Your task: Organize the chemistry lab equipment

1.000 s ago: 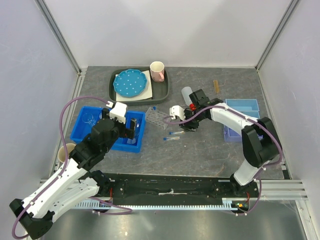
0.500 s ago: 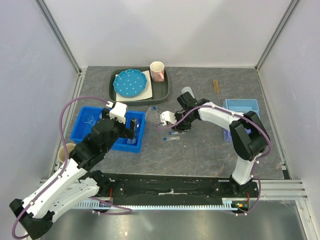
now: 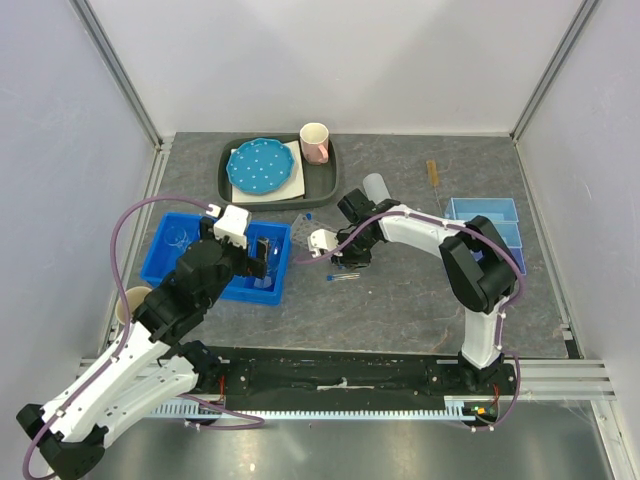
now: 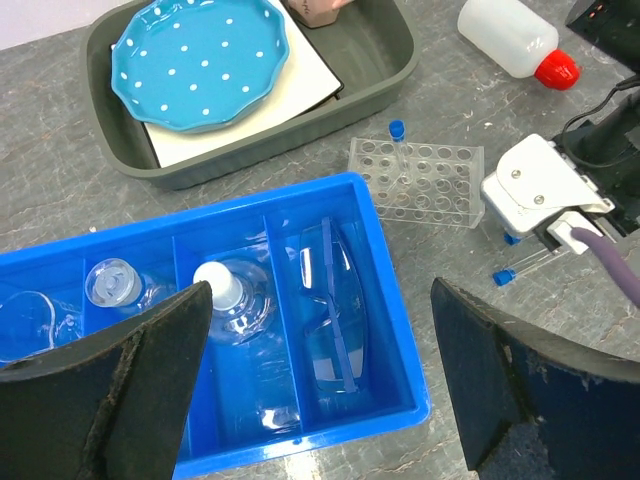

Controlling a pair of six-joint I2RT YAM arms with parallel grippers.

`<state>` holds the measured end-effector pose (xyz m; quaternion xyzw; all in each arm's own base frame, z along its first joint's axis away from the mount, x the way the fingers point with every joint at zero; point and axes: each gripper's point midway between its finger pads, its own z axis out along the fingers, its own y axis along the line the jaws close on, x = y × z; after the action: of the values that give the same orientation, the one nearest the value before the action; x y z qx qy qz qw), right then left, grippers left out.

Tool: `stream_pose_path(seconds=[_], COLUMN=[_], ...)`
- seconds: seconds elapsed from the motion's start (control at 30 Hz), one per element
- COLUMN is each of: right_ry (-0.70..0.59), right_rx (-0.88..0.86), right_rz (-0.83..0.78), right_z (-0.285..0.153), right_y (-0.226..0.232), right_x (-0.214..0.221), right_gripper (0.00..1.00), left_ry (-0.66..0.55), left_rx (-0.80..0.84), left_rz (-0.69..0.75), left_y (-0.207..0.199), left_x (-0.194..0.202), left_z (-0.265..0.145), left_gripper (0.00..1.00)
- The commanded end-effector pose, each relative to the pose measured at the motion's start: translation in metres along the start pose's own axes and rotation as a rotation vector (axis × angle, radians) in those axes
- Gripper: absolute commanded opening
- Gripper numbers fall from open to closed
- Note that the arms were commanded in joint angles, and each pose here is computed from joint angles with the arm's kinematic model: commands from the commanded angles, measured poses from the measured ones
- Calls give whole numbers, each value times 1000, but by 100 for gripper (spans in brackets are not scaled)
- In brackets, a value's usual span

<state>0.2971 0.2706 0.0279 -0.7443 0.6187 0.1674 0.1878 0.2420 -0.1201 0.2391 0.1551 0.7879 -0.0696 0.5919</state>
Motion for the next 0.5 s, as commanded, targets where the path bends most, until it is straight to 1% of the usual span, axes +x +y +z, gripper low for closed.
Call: stream_pose_path(seconds=[0.0, 0.3, 0.47], right_ry=[8, 49, 92], right_rx=[19, 2, 6], right_rz=[7, 36, 86], right_z=[0, 8, 13], right_y=[-12, -11, -11], right_x=[-9, 1, 11], right_gripper=[34, 29, 22], left_ry=[-64, -73, -74], left_rx=[-3, -7, -10], left_rz=[0, -4, -3], left_y=[3, 5, 5], left_x=[-18, -19, -19], left_z=[-4, -6, -6], left_gripper=[96, 96, 96])
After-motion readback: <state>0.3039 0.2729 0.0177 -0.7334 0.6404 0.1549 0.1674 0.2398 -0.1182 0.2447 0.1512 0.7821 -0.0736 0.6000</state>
